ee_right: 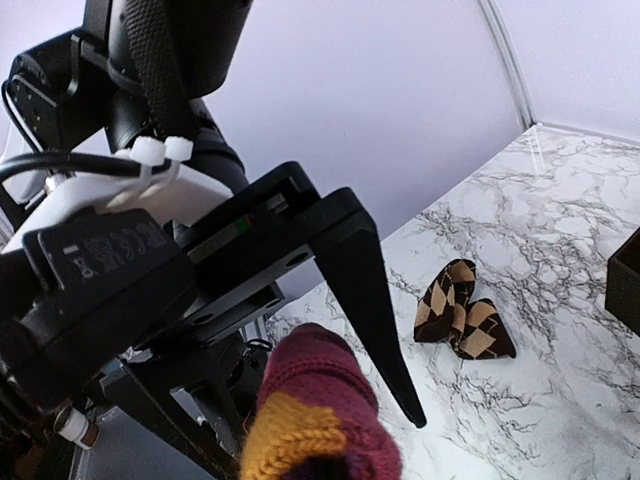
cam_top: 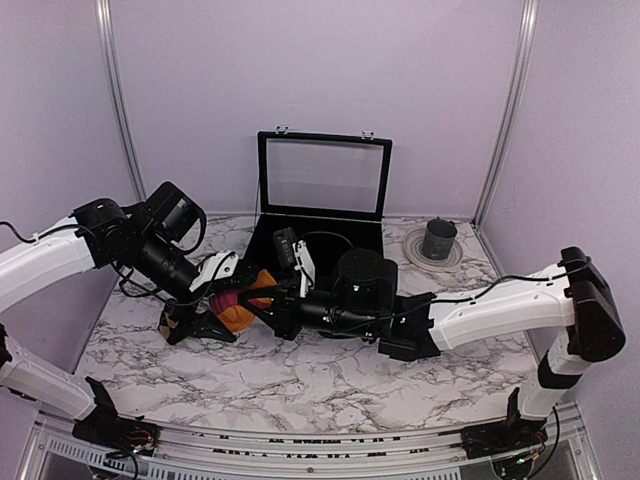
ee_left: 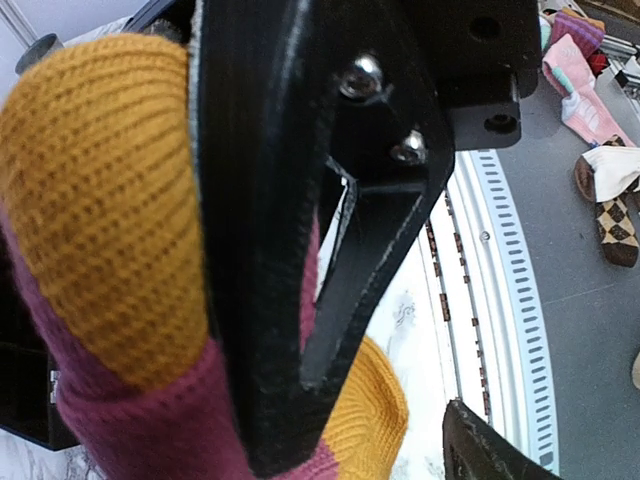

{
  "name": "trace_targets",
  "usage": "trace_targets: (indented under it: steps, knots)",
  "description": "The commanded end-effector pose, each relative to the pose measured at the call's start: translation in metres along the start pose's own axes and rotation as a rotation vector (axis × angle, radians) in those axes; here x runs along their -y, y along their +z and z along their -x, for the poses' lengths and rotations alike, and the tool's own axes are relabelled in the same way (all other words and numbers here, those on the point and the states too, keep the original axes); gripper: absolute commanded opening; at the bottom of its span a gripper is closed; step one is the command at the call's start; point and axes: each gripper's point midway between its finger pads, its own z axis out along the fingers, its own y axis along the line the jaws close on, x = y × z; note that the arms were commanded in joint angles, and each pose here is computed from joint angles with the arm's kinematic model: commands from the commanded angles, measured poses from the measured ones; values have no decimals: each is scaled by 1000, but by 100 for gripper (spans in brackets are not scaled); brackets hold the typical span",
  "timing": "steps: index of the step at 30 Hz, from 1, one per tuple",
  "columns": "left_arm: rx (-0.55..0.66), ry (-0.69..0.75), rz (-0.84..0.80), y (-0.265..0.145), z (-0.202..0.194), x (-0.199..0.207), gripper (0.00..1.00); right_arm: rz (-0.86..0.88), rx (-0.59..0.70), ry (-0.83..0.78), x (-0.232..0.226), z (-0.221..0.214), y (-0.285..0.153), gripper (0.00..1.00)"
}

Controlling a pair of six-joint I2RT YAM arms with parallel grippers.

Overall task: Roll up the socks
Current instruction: Roll the sock at the center of the board.

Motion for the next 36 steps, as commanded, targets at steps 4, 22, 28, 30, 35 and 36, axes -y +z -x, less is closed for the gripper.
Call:
trace_targets:
  steps: [4,22,28,30,35,36]
  knots:
    - [28,82,246,-26,11,-24,71,1,122,184,3,21,-1,0]
    - [-162,213,555,-18,-19,-70,56,-27,164,531,10,17,29,0]
    - [-230,275,666,-16,-26,-89,44,-15,151,593,13,9,38,0]
    - [-255,299,705,-15,-29,-95,29,-16,137,610,13,6,41,0]
    - [-309,335,749,-13,-39,-102,8,-71,112,625,25,-3,40,17]
    - [-300,321,731,-12,-39,-99,0,-81,115,618,27,-3,38,24]
